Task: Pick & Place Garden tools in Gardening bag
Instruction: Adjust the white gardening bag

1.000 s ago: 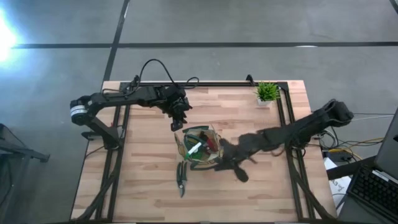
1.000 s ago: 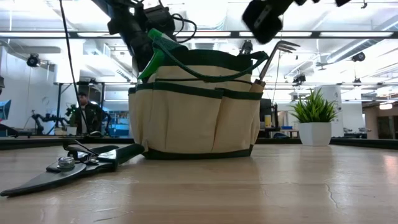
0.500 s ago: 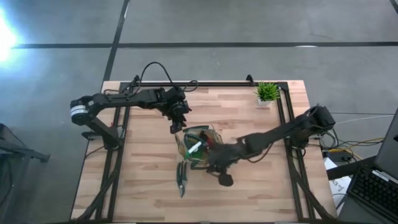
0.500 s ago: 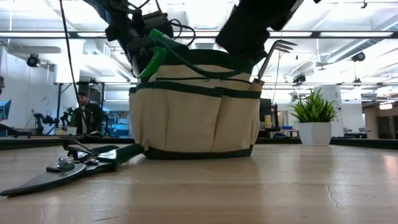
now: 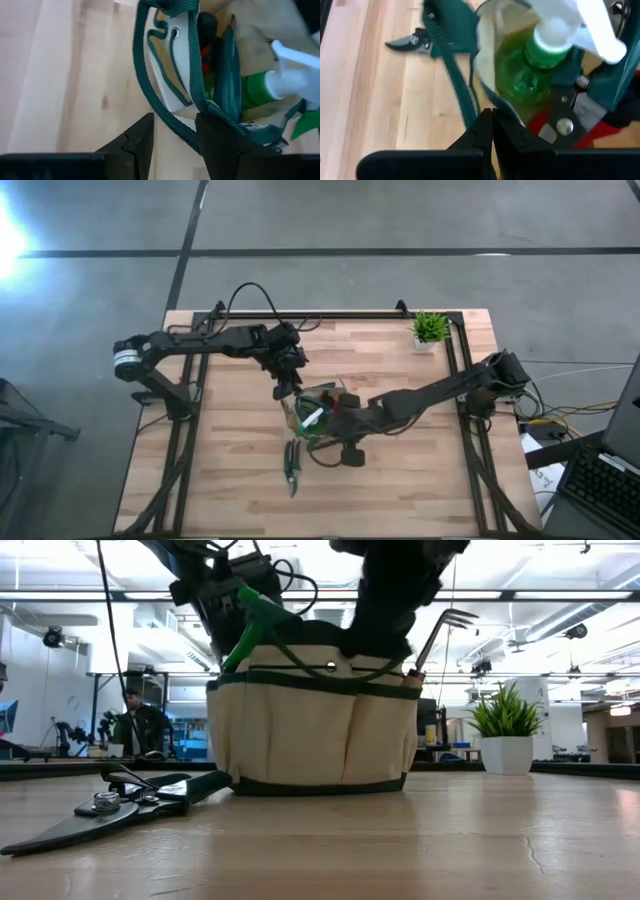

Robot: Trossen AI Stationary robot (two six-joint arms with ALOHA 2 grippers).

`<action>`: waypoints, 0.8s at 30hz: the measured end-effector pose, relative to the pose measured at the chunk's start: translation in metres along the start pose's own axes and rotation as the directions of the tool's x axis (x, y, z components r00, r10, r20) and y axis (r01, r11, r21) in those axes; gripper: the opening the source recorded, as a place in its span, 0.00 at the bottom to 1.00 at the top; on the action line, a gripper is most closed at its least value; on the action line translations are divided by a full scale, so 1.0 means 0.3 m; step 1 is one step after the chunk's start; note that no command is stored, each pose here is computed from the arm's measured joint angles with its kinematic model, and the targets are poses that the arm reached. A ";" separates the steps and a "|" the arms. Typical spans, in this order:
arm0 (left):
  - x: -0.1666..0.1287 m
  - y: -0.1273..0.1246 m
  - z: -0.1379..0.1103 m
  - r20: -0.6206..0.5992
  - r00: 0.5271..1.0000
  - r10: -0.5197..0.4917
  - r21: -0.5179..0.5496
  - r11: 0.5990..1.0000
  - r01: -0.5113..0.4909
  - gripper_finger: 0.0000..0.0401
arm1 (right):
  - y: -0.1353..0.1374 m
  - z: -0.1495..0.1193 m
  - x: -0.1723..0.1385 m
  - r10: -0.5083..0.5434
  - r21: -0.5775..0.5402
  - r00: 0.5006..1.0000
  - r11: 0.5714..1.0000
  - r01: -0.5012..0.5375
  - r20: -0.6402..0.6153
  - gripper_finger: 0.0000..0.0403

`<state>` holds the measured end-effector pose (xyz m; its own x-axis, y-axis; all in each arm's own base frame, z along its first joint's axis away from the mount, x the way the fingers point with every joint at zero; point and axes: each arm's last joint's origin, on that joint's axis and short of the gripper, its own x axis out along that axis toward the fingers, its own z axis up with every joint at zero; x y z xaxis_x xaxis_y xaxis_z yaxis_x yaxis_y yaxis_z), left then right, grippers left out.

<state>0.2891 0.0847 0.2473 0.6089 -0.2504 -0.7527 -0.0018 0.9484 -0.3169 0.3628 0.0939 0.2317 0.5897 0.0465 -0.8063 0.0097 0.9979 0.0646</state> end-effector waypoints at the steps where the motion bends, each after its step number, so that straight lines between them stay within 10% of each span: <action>1: 0.002 -0.007 0.000 -0.002 1.000 -0.010 0.004 1.000 0.010 0.37 | -0.005 0.002 0.004 -0.002 0.002 1.000 1.000 0.002 0.001 0.02; 17: 0.039 -0.113 0.000 -0.048 0.996 -0.071 0.100 0.992 0.076 0.37 | -0.080 0.012 0.012 -0.132 0.073 0.991 0.989 0.131 0.017 0.02; 24: -0.014 -0.100 0.016 -0.125 0.960 0.249 0.154 0.961 -0.229 0.37 | -0.072 0.020 -0.042 -0.078 0.069 0.996 0.995 0.076 0.031 0.02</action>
<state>0.2904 0.0583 0.2628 0.4854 -0.0284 -0.8738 -0.0188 0.9989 -0.0429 0.3598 0.0715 0.2441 0.6119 -0.0328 -0.7902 0.1103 0.9929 0.0442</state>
